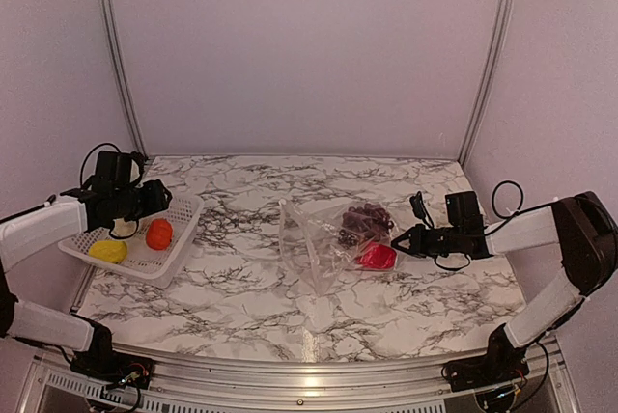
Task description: Open the zip-top bag and remove the fake food
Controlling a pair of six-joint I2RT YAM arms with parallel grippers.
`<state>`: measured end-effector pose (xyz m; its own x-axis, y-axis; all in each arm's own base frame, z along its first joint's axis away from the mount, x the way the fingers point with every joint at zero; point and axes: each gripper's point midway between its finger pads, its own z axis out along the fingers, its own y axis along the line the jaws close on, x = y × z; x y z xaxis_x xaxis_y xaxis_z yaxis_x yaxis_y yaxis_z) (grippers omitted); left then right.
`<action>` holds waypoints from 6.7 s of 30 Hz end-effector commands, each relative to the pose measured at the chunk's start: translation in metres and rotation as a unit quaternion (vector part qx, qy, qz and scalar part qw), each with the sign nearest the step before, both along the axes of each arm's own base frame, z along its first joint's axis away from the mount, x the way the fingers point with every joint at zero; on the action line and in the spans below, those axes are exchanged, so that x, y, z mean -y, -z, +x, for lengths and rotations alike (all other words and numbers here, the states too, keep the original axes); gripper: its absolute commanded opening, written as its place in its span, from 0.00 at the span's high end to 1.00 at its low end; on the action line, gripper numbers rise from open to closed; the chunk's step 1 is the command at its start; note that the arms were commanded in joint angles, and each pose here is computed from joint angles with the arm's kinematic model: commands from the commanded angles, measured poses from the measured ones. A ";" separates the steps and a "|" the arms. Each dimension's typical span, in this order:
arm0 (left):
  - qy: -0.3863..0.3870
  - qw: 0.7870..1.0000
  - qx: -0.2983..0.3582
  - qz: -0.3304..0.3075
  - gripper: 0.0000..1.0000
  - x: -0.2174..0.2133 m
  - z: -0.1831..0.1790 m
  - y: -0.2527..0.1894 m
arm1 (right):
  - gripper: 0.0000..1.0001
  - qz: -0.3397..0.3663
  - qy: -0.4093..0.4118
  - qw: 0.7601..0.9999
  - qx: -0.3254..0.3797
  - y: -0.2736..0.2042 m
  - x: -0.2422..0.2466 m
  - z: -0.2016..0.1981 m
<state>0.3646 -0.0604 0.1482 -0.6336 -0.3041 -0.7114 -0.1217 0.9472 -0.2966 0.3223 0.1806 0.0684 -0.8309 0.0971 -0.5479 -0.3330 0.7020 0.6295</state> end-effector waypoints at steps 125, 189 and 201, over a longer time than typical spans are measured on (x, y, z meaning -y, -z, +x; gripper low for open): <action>0.436 0.874 0.015 -0.213 0.71 0.354 -0.071 0.076 | 1.00 0.011 -0.032 0.999 -0.040 0.026 -0.021 -0.023; 0.335 0.936 -0.104 -0.023 0.01 0.335 -0.077 0.102 | 1.00 0.036 -0.072 0.997 -0.016 0.004 -0.040 -0.034; 0.312 0.944 -0.108 0.024 0.21 0.319 -0.069 0.108 | 1.00 0.026 -0.066 0.997 -0.015 0.007 -0.037 -0.034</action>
